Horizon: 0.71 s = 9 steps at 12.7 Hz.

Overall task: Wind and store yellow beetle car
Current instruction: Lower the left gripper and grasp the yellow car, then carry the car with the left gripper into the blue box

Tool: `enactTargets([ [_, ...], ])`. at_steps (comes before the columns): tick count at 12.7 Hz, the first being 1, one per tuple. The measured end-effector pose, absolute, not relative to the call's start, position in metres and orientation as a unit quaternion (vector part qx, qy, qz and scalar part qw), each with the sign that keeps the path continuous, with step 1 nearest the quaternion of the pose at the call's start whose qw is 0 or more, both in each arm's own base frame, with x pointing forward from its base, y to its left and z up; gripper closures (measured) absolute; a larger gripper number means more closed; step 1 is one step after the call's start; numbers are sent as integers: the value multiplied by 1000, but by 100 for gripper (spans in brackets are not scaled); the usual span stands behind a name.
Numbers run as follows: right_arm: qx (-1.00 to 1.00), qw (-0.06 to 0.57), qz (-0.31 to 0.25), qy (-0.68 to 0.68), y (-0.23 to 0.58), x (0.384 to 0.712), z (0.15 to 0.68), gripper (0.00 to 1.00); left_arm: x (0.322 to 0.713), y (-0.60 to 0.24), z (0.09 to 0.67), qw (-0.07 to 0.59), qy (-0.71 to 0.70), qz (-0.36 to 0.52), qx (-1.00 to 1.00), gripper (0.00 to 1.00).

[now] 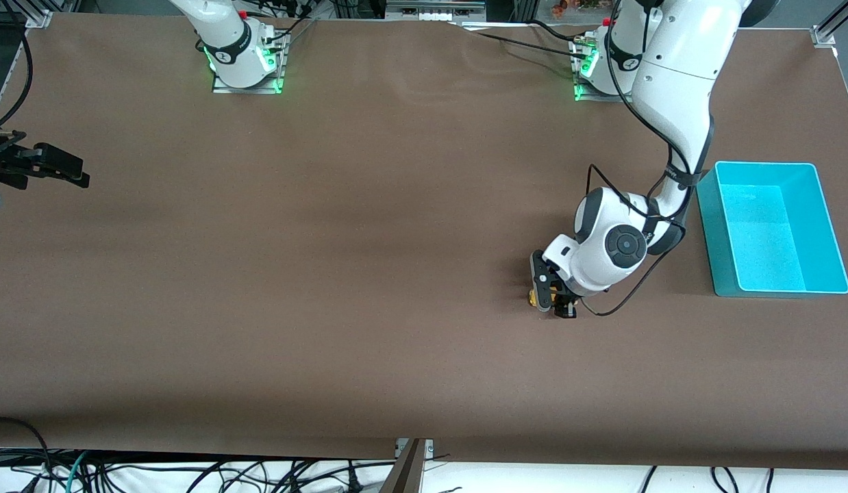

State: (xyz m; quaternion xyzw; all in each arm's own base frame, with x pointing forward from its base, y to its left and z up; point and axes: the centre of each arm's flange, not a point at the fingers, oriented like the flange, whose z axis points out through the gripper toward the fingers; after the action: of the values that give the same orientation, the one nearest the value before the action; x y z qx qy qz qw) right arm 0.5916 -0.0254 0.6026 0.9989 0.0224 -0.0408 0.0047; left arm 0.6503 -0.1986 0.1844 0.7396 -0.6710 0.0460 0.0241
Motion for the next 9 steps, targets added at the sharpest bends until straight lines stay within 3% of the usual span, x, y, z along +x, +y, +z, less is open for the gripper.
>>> enactTargets([
  [4,999,5,-41,22,-25,592,603,0,661,-177,217,13,-659,61,749,54],
  [9,999,5,-41,22,-26,592,602,0,644,-62,355,46,-613,10,788,54],
])
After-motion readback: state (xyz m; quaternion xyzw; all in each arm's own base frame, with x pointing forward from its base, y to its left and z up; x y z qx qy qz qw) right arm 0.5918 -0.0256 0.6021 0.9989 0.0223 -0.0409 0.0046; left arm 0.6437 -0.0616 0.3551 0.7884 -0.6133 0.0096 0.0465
